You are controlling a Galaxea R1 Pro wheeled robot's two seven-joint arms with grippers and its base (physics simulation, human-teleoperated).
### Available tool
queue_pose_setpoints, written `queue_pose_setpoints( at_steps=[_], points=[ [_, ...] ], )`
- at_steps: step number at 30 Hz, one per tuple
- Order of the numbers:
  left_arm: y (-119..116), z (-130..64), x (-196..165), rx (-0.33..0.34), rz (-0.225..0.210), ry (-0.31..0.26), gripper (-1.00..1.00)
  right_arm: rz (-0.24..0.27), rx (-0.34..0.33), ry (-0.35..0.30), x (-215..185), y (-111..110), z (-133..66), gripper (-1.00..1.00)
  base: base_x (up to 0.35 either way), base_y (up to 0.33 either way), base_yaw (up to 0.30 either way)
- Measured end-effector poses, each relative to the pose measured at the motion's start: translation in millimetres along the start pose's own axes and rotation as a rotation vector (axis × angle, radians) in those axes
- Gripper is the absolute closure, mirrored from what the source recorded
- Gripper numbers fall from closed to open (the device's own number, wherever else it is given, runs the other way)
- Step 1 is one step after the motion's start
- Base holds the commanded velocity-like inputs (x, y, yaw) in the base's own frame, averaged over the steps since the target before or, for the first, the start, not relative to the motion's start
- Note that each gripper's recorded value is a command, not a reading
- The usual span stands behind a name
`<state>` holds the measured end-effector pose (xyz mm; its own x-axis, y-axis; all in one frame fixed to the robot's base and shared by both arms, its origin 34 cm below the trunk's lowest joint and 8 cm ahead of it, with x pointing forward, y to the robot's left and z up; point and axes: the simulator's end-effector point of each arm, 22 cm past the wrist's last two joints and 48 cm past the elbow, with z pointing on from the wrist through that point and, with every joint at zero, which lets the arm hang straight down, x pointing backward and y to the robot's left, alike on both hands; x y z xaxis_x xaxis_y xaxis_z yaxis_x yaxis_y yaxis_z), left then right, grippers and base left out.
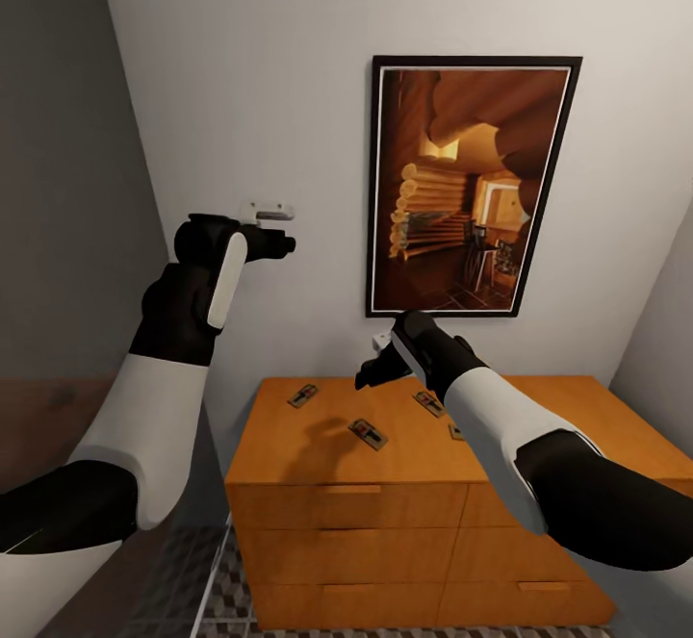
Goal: Take the four mousetraps from the cabinet in the bathroom and place them on the bathroom floor. Make sure all four end up on the same floor surface, and ensure that at least two of them are either under or directly next to the same bathroom sink.
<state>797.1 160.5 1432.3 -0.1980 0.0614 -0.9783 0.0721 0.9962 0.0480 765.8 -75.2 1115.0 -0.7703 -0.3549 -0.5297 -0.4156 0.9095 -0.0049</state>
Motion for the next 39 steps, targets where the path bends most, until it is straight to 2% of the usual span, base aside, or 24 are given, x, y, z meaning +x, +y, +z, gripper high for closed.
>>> queue_pose_setpoints(
  at_steps=[14, 39],
  points=[
    [-0.8, -5.6, -4.3, 0.002, -0.002, -0.022, -1.0, 0.002, 0.0, 0.007, 2.5, -0.3, 1.6, -1.0, -0.052, 0.003, 0.0],
    [-0.9, -6.8, -5.0, 0.003, -0.002, -0.026, -1.0, 0.003, 0.0, 0.013, 4.7, -0.5, 2.8, -1.0, -0.027, 0.0, 0.0]
  ],
)
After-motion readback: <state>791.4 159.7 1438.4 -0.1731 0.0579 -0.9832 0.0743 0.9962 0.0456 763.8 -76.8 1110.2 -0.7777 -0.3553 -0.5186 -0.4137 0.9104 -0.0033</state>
